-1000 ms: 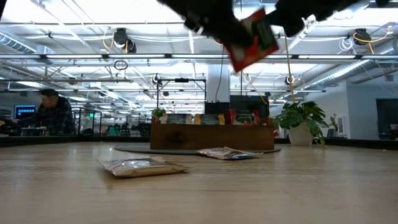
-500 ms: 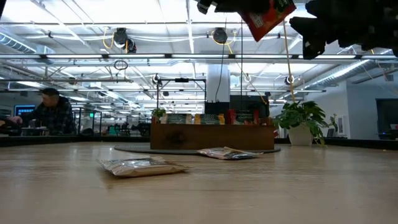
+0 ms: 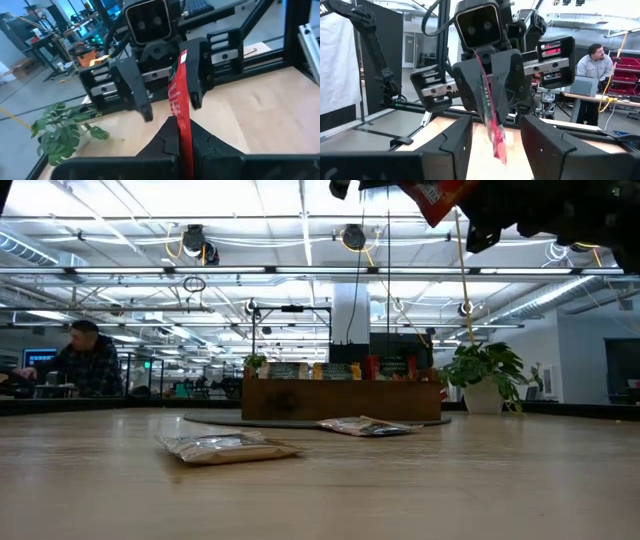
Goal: Pick & Place Tea
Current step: Put the red tea bag into the right section of the wooden organizer
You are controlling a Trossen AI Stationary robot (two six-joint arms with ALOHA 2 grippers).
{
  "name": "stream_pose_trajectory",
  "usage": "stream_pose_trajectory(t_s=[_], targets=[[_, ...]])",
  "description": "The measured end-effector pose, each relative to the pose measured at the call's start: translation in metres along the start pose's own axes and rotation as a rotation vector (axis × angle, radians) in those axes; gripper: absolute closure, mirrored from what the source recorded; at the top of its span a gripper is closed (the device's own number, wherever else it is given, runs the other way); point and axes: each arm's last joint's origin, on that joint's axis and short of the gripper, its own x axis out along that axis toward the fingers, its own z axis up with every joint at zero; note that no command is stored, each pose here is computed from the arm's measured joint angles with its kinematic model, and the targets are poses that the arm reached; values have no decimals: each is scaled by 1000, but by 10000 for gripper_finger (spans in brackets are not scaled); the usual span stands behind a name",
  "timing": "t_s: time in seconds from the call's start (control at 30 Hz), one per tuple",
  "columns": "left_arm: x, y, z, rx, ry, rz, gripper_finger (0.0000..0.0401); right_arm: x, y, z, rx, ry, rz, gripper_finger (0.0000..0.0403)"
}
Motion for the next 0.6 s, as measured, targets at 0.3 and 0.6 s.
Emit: stream_pose_trajectory(t_s=[0.3, 0.6], targets=[[0, 0, -3, 5, 25, -4, 395, 9, 2, -1, -35, 16, 3, 357], [-1, -2, -11, 29, 106, -14, 349, 13, -5, -7, -4, 147, -20, 402]])
